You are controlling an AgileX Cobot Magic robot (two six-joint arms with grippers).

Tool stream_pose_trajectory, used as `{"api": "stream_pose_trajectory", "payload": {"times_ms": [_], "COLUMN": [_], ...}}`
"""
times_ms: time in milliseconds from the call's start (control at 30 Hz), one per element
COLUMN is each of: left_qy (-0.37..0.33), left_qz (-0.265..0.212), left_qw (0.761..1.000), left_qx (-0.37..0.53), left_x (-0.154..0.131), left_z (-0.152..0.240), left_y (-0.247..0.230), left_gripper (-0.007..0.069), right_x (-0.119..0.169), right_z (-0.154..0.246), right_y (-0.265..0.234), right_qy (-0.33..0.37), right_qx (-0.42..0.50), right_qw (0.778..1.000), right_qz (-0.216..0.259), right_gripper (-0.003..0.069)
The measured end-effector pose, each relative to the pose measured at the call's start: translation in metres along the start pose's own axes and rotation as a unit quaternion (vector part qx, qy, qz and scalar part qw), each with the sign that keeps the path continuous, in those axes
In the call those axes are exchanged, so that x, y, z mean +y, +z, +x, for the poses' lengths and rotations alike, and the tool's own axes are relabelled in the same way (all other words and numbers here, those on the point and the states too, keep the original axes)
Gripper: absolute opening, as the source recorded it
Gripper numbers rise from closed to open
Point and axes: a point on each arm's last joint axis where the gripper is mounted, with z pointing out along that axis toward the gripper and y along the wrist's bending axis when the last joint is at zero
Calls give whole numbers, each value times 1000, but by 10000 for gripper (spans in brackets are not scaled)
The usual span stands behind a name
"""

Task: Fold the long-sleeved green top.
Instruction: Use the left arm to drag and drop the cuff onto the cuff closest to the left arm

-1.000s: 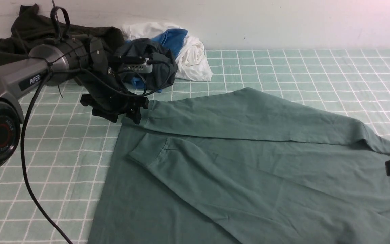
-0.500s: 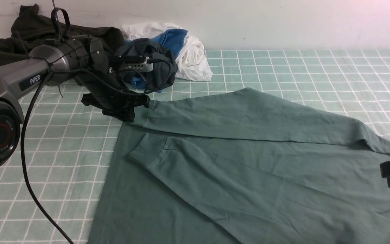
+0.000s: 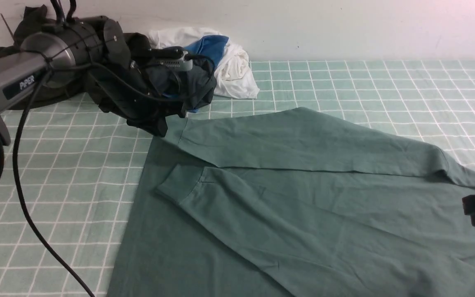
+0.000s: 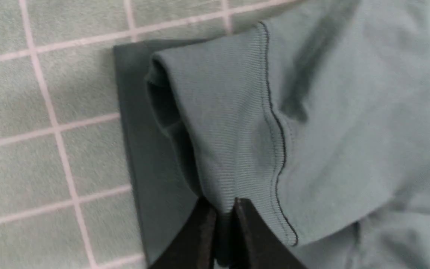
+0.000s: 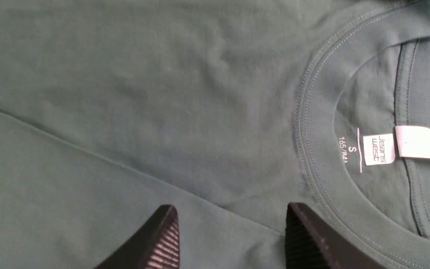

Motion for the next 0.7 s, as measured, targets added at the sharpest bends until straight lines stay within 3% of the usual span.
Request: {"api": "stream_pose_trajectory", "payload": {"times_ms": [167,333,633,700], "left_qy": [0,-24,-26,-20], "left_qz": [19,27,42,41], "left_qw": [1000,998,994,992], "left_qx": [11,44,102,121], "left_x": [-13,-21,-38,-41], "left_z": [14,72,179,198], "left_y": [-51,-83,-72,-64], "left_gripper": [27,27,55,120], "right_x": [0,-1,4,6], "right_z": [0,2,3,4], "right_y": [0,-1,-10,-10], "right_qy": [-5,-4,2,-3], "right_qx": [0,7,0,3], "right_qw": [1000,1000,1000,999], "right_qz": [2,2,-27,-39], "right_gripper": [368,368,368,368]}}
